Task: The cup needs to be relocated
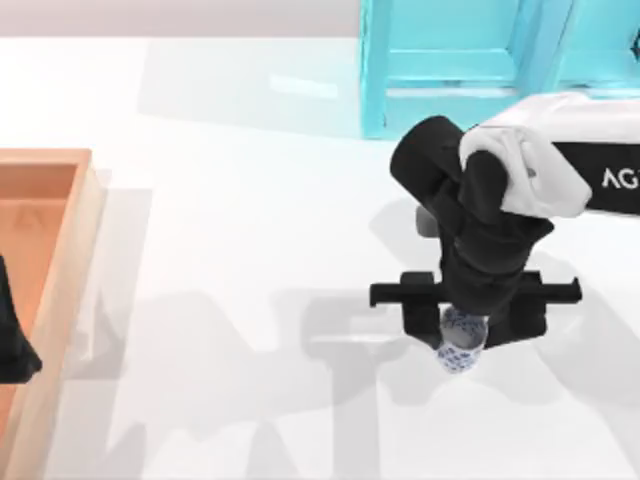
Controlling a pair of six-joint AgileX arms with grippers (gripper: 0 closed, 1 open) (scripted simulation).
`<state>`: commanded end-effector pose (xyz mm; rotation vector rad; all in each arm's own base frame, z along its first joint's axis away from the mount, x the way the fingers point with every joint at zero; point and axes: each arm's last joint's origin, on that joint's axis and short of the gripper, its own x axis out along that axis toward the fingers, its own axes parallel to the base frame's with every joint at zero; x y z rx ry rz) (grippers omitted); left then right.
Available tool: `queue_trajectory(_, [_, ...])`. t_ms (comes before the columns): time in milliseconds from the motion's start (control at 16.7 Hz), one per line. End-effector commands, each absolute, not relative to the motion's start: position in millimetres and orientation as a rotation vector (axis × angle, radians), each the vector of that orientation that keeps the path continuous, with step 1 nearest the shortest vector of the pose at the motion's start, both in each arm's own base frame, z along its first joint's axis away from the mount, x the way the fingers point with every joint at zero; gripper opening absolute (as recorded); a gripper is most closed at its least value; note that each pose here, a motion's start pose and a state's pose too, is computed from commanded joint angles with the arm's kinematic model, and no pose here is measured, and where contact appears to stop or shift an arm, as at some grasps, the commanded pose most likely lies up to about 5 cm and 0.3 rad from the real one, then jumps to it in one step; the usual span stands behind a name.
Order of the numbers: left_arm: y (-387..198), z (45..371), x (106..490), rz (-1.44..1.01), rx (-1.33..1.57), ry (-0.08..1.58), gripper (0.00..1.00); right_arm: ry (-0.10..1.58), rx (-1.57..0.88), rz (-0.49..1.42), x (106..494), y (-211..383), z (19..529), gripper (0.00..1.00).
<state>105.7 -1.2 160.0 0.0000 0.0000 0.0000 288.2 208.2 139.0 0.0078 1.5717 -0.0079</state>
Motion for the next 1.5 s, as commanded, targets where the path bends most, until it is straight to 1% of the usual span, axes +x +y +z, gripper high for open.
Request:
queue_trajectory(180, [-1.2, 160.0, 105.7, 0.000, 0.000, 0.000, 1.00, 1.572, 0.012, -0.012, 290.0, 203.5, 141.5, 0.00])
queue_trajectory(360, [-1.2, 160.0, 105.7, 0.000, 0.000, 0.000, 1.00, 1.582, 0.022, -0.029, 301.1, 172.3, 151.6, 0.00])
queue_trajectory(540, [-1.2, 160.0, 105.7, 0.000, 0.000, 0.000, 1.00, 1.582, 0.032, -0.037, 316.8, 115.2, 165.4, 0.00])
queue_trajectory(720, [-1.2, 160.0, 105.7, 0.000, 0.000, 0.000, 1.00, 1.581, -0.005, 0.002, 323.8, 50.6, 176.9, 0.00])
queue_trajectory(900, [-1.2, 160.0, 105.7, 0.000, 0.000, 0.000, 1.00, 1.575, -0.008, 0.008, 316.9, -18.2, 190.3, 0.00])
queue_trajectory(1020, [-1.2, 160.0, 105.7, 0.000, 0.000, 0.000, 1.00, 1.569, -0.001, 0.002, 304.1, -49.9, 200.2, 0.00])
queue_trajectory(1200, [-1.2, 160.0, 105.7, 0.000, 0.000, 0.000, 1.00, 1.568, 0.007, -0.006, 286.6, -72.3, 210.0, 0.00])
queue_trajectory(1500, [-1.2, 160.0, 105.7, 0.000, 0.000, 0.000, 1.00, 1.568, 0.007, -0.007, 286.1, -73.3, 210.4, 0.00])
